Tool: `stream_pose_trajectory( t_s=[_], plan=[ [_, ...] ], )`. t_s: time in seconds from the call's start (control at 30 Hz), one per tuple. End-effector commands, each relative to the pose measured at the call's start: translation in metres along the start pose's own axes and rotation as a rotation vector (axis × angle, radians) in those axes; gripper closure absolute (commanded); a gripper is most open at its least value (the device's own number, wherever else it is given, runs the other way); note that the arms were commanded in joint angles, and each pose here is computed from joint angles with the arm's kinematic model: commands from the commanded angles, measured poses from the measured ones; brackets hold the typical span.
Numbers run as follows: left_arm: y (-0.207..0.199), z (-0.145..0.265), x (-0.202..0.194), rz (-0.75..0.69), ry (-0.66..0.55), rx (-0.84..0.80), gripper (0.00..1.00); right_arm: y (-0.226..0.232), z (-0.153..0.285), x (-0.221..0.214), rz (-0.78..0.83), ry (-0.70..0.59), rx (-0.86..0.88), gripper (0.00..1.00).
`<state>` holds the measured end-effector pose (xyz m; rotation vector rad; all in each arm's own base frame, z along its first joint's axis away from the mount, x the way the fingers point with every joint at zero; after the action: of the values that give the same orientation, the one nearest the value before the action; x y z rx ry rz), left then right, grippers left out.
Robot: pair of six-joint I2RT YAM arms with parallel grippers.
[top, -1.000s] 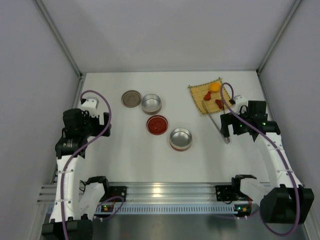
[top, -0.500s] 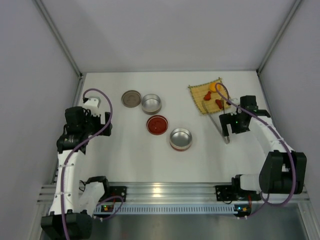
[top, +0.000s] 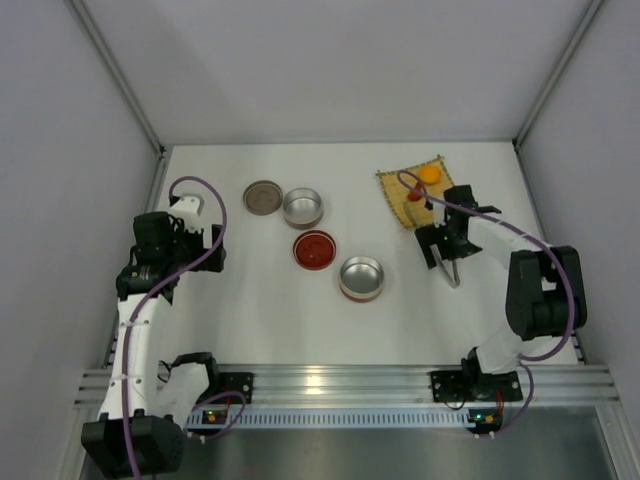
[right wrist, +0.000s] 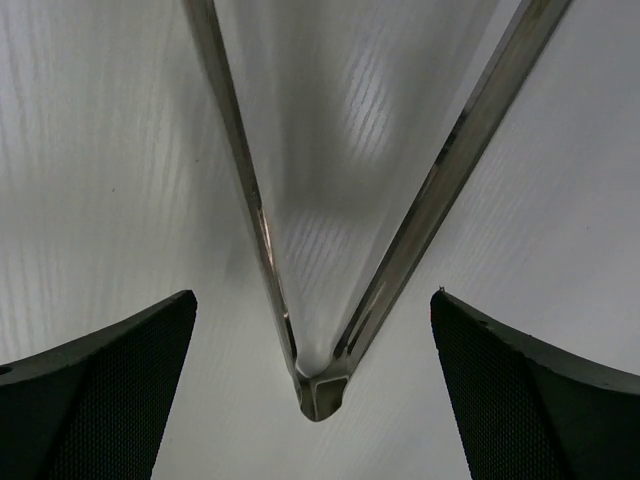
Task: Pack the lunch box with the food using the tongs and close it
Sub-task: Pick up the clamp at the center of the board.
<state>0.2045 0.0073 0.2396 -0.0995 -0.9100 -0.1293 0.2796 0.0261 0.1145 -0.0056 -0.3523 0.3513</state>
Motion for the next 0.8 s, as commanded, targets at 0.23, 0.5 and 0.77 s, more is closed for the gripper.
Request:
stream_pose_trajectory(
  t_s=[0.23, 0.5, 0.77],
  plan=[
    [0.002, -0.008, 0.016, -0.018, -0.058, -0.022, 0.02, -0.007, -0.017, 0.041, -0.032, -0.099, -0.048, 0.01],
    [-0.001, -0.012, 0.017, -0.018, -0.078, -0.061, 0.01, -0.005, -0.034, 0.043, -0.029, -0.128, 0.013, 0.01],
    [-0.002, -0.014, 0.017, -0.018, -0.085, -0.068, 0.02, -0.015, -0.042, 0.041, -0.041, -0.132, 0.047, 0.02]
  ],
)
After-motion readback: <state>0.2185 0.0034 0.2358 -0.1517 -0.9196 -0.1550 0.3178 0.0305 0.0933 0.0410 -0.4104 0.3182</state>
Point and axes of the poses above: each gripper's point midway between its finger pads, its own z axis back along the fingers, its own y axis along the line the jaws close on, x = y × z, the point moved 8 cm from there along z, back along the fingers, and after that the axes turned 1 degree about z, right-handed, at the moved point
